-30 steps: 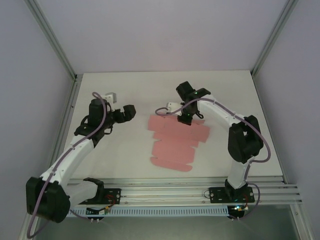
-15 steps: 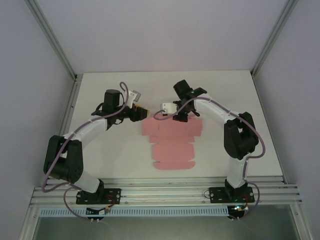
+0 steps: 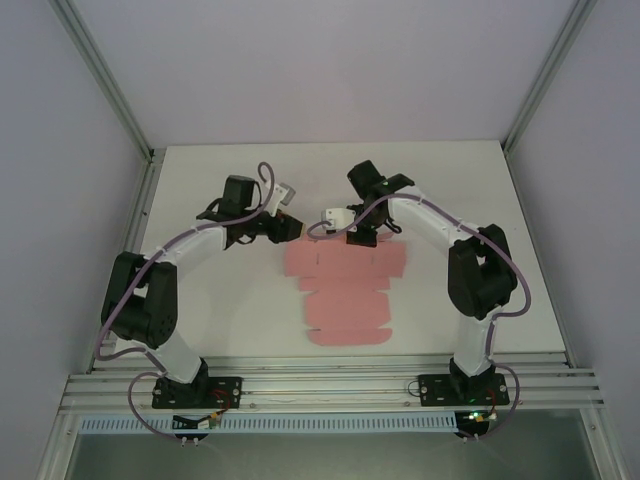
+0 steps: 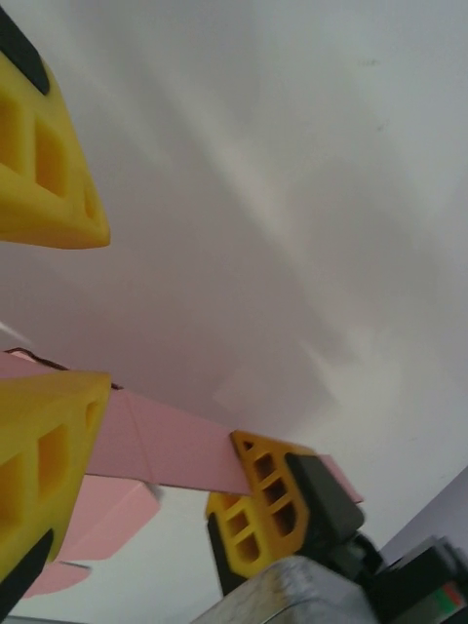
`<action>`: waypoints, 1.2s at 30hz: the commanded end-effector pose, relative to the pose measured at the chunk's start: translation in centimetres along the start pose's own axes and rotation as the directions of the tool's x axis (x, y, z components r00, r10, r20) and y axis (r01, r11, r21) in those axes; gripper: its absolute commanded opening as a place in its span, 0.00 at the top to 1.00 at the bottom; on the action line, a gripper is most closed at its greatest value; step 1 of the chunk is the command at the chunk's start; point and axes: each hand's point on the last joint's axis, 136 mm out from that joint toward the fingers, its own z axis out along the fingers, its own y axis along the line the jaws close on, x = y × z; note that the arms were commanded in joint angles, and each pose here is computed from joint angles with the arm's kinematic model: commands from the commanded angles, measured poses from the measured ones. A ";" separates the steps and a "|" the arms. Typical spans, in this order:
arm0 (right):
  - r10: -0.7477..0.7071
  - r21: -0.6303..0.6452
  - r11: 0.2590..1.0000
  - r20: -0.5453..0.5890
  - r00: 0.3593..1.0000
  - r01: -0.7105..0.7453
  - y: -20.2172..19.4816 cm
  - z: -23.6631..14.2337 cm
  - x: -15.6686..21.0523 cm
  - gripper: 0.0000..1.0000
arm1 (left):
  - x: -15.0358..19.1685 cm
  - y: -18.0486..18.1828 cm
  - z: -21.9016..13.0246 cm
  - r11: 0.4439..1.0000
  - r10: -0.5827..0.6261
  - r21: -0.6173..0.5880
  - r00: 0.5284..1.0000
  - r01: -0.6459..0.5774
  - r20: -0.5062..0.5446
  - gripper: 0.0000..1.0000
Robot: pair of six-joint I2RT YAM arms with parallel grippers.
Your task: Assemble paper box
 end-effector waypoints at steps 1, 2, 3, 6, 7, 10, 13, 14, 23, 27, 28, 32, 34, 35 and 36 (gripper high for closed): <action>0.013 0.010 1.000 0.065 0.998 -0.014 -0.5 -1.4 -1.6 1.00 | 0.4 -1.7 -0.2 0.998 0.045 0.049 0.998 -0.043 -0.033 0.63; 0.020 0.008 1.000 0.063 0.998 -0.020 -0.5 -1.4 -1.6 1.00 | 0.6 -2.0 -0.2 0.997 0.053 0.058 0.998 -0.051 -0.037 0.63; 0.026 0.007 1.000 0.065 0.998 -0.027 -0.5 -1.4 -1.6 1.00 | 0.7 -2.3 -0.2 0.996 0.058 0.063 0.997 -0.055 -0.044 0.63; 0.046 0.012 0.999 0.067 0.997 -0.047 -0.6 -1.4 -1.7 1.00 | 1.0 -3.0 0.0 0.994 0.071 0.082 0.995 -0.066 -0.065 0.63; 0.049 0.013 0.999 0.072 0.996 -0.050 -0.7 -1.4 -1.8 1.00 | 1.1 -3.2 0.2 0.994 0.073 0.084 0.995 -0.067 -0.074 0.63; 0.063 0.014 0.998 0.083 0.995 -0.064 -0.7 -1.5 -2.0 1.00 | 1.1 -3.8 0.7 0.992 0.085 0.096 0.993 -0.076 -0.085 0.62; 0.081 0.010 0.997 0.079 0.994 -0.082 -0.6 -1.4 -1.8 1.00 | 1.2 -4.4 1.3 0.991 0.103 0.098 0.991 -0.094 -0.090 0.54; 0.085 0.004 0.996 0.078 0.993 -0.085 -0.5 -1.3 -1.8 1.00 | 1.1 -4.4 1.5 0.991 0.110 0.091 0.990 -0.102 -0.088 0.47; 0.093 -0.043 0.995 0.147 0.985 -0.088 1.1 -1.9 -2.8 1.00 | -0.2 -4.1 3.4 0.990 0.133 0.057 0.990 -0.130 -0.051 0.43; 0.089 -0.086 0.994 0.195 0.977 -0.073 1.9 -2.6 -3.8 1.00 | -0.7 -4.1 4.3 0.985 0.173 0.006 0.984 -0.173 -0.045 0.43; 0.089 -0.092 0.993 0.194 0.977 -0.072 2.0 -2.7 -3.8 1.00 | -0.8 -4.2 4.4 0.983 0.181 -0.002 0.983 -0.181 -0.042 0.44; 0.093 -0.089 0.993 0.178 0.980 -0.078 1.9 -2.6 -3.5 1.00 | -1.3 -3.8 4.3 0.982 0.183 -0.048 0.983 -0.184 -0.005 0.45; 0.095 -0.090 0.993 0.175 0.980 -0.080 2.0 -2.6 -3.4 1.00 | -1.8 -2.6 4.0 0.977 0.171 -0.130 0.985 -0.166 0.028 0.44; 0.101 -0.090 0.992 0.177 0.979 -0.086 2.1 -2.7 -3.4 1.00 | -2.1 -1.9 3.8 0.970 0.166 -0.186 0.985 -0.154 0.050 0.44; 0.107 -0.094 0.991 0.187 0.977 -0.091 2.1 -2.8 -3.7 1.00 | -2.4 -1.1 3.5 0.961 0.160 -0.239 0.984 -0.138 0.075 0.43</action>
